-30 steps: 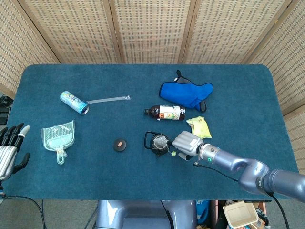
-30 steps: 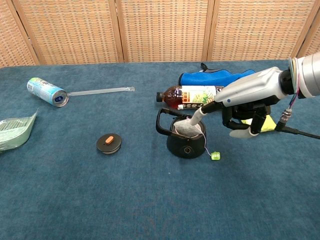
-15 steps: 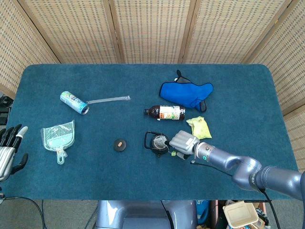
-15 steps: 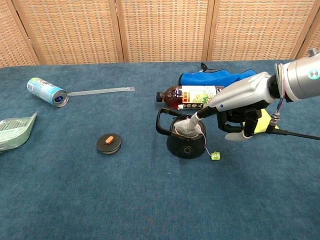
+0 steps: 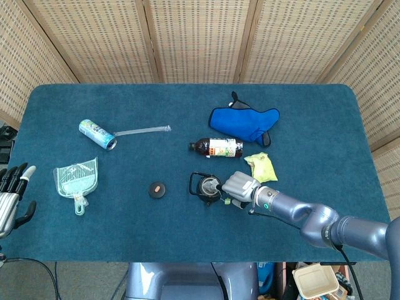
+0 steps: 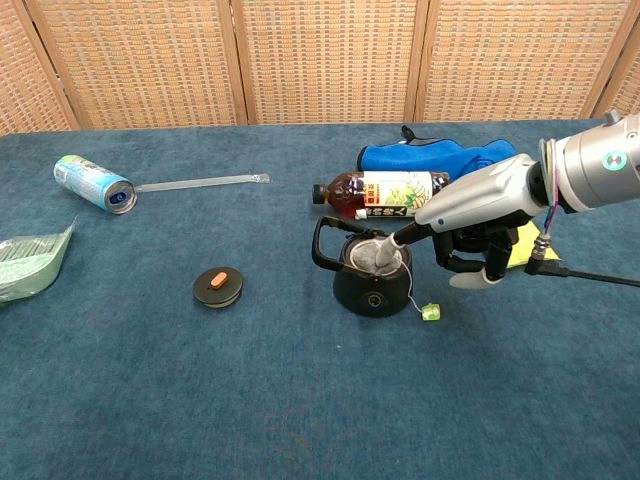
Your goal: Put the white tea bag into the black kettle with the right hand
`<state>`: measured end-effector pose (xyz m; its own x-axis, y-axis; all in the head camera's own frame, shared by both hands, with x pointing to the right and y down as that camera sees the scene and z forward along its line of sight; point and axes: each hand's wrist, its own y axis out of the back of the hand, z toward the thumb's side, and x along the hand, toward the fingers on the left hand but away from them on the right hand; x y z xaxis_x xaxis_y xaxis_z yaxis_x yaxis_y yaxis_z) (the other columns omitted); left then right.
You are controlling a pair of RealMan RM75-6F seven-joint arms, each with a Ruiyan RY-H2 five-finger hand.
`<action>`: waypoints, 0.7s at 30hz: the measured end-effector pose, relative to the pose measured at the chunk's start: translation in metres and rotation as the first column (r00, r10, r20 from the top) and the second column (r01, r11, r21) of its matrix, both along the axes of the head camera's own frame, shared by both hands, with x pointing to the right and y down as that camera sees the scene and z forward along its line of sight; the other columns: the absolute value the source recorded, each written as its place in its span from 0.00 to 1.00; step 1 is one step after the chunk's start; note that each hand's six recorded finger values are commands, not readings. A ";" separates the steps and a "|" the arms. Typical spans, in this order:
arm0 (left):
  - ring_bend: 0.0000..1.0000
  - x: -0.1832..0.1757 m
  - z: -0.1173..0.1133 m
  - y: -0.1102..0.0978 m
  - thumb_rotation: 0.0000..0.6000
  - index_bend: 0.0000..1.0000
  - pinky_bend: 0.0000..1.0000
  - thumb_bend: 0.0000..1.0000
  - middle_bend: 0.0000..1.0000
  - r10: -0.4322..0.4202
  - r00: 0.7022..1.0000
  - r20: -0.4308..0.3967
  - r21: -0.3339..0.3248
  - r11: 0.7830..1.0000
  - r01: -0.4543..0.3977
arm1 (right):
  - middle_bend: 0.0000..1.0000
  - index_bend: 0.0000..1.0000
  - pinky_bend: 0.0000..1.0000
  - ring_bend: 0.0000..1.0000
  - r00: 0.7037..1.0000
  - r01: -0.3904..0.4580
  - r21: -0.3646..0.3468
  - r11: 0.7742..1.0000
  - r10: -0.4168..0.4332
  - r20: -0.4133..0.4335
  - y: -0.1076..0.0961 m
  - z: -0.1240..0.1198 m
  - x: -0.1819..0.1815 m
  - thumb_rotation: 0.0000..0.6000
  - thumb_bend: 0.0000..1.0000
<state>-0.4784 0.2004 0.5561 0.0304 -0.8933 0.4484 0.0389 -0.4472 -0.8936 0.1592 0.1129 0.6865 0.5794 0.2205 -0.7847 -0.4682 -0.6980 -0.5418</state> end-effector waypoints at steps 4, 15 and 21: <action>0.00 0.000 0.001 0.001 1.00 0.03 0.00 0.48 0.00 0.000 1.000 -0.001 -0.003 1.000 0.000 | 0.83 0.00 0.88 0.84 1.000 0.004 0.001 1.000 -0.004 -0.014 0.000 0.004 0.001 1.00 0.67; 0.00 0.001 0.001 0.001 1.00 0.03 0.00 0.48 0.00 0.000 1.000 -0.004 -0.006 1.000 0.000 | 0.83 0.00 0.88 0.84 1.000 0.002 0.011 1.000 -0.001 -0.022 -0.002 0.003 0.003 1.00 0.67; 0.00 0.002 0.002 0.000 1.00 0.03 0.00 0.48 0.00 0.005 1.000 -0.008 -0.003 1.000 -0.005 | 0.83 0.00 0.88 0.84 1.000 -0.013 0.023 1.000 0.013 0.011 -0.004 -0.010 0.002 1.00 0.67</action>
<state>-0.4762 0.2003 0.5577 0.0382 -0.8917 0.4509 0.0341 -0.4498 -0.8925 0.1608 0.1090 0.6762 0.5849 0.2461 -0.7728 -0.4529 -0.6913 -0.5630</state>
